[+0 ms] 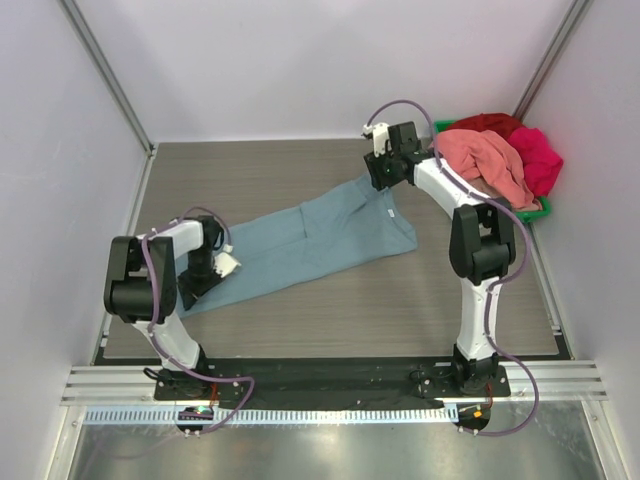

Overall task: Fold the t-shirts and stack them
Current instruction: Fold the tshirt

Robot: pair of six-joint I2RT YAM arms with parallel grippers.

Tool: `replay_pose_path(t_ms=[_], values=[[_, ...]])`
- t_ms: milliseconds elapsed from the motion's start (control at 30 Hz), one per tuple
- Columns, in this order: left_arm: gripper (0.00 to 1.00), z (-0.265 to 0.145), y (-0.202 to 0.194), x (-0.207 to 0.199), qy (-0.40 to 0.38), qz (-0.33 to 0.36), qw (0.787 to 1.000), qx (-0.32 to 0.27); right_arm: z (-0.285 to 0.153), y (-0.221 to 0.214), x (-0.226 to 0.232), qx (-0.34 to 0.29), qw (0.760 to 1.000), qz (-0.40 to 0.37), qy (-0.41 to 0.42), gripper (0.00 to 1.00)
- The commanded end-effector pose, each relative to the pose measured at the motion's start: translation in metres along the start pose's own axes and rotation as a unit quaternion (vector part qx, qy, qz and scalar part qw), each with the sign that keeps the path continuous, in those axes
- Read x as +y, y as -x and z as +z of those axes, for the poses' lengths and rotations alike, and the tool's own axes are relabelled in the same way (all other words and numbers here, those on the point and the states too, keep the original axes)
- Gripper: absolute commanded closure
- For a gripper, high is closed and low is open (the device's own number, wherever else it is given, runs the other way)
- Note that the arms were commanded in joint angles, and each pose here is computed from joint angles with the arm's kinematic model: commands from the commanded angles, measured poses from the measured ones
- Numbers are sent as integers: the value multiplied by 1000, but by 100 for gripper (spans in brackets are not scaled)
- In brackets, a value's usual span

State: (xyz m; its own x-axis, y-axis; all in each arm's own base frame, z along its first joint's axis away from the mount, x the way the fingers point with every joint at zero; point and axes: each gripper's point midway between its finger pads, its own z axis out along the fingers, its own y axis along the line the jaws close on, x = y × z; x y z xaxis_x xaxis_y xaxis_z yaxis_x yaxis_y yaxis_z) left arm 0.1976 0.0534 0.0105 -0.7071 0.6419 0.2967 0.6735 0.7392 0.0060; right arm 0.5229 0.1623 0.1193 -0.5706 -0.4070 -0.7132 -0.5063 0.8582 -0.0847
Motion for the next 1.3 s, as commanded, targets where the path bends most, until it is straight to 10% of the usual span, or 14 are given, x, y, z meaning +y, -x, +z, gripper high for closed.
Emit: replay_pose_path(t_ms=[0, 1267], values=[[100, 8, 3, -13, -22, 3, 999, -28, 14, -10, -2, 22, 1000, -13, 0, 53], [100, -24, -4, -8, -7, -9, 999, -33, 45, -69, -20, 106, 994, 14, 0, 53]])
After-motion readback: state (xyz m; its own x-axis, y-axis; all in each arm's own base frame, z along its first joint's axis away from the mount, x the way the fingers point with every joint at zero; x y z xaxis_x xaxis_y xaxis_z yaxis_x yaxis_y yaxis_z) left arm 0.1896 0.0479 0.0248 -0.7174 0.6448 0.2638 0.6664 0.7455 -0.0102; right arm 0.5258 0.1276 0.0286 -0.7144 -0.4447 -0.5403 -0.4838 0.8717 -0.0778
